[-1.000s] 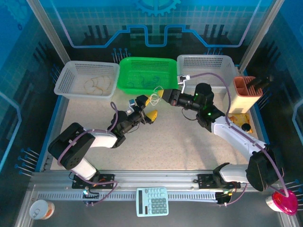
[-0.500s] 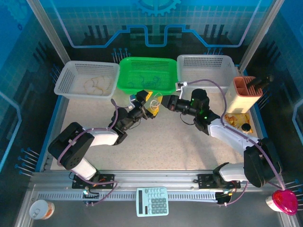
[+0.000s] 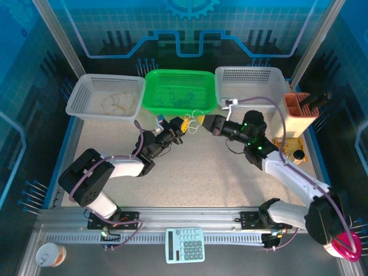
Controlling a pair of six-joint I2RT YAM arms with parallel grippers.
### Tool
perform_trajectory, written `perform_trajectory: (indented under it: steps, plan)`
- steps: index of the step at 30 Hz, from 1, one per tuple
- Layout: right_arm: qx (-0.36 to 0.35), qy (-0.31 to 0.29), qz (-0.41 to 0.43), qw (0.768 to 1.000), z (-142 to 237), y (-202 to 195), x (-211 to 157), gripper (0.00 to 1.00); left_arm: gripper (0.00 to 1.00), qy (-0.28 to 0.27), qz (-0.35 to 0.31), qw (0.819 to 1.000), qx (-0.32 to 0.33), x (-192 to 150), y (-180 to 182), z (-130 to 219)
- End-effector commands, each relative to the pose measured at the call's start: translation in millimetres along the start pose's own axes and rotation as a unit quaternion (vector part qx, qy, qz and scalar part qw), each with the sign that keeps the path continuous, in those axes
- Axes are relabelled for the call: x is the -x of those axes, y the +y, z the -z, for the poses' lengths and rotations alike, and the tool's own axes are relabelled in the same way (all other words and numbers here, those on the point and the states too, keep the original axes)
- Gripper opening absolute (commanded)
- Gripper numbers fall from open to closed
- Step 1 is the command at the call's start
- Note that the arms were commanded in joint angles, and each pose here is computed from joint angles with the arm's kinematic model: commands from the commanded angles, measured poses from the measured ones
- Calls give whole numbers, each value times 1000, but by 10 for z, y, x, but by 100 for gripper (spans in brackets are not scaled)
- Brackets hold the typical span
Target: Untangle the cables
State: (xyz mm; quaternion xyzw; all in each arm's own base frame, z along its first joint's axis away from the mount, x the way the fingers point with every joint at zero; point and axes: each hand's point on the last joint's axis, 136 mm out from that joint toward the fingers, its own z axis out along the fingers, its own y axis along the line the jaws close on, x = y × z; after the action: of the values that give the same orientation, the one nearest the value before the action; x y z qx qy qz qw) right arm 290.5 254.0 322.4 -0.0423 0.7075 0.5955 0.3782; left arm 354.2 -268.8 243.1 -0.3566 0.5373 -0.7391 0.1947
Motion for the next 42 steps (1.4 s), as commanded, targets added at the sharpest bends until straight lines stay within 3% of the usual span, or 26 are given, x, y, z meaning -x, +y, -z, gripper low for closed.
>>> perform_trajectory:
  steps: [1,10,19,23,29,35,39,42]
  plan:
    - [-23,-25,19,999,224,8,121,0,0,13,-12,998,-58,-78,-247,27]
    - [-84,-44,43,995,750,-101,236,0,0,-10,-71,995,-72,193,-433,113]
    - [-241,20,58,969,1088,-834,-275,0,0,-39,-129,982,-131,619,-1115,342]
    - [-255,64,37,964,1043,-1083,-579,0,0,-4,-150,977,-151,494,-1373,234]
    - [-239,103,45,965,758,-1109,-822,1,0,87,-181,969,-147,177,-1578,-8]
    - [-213,105,56,970,520,-1039,-737,23,0,170,-218,953,-123,-115,-1660,-128]
    - [-199,104,68,972,421,-955,-635,46,0,211,-248,941,-97,-267,-1663,-155]
    - [-190,97,83,973,375,-859,-528,54,0,236,-269,931,-71,-346,-1625,-156]
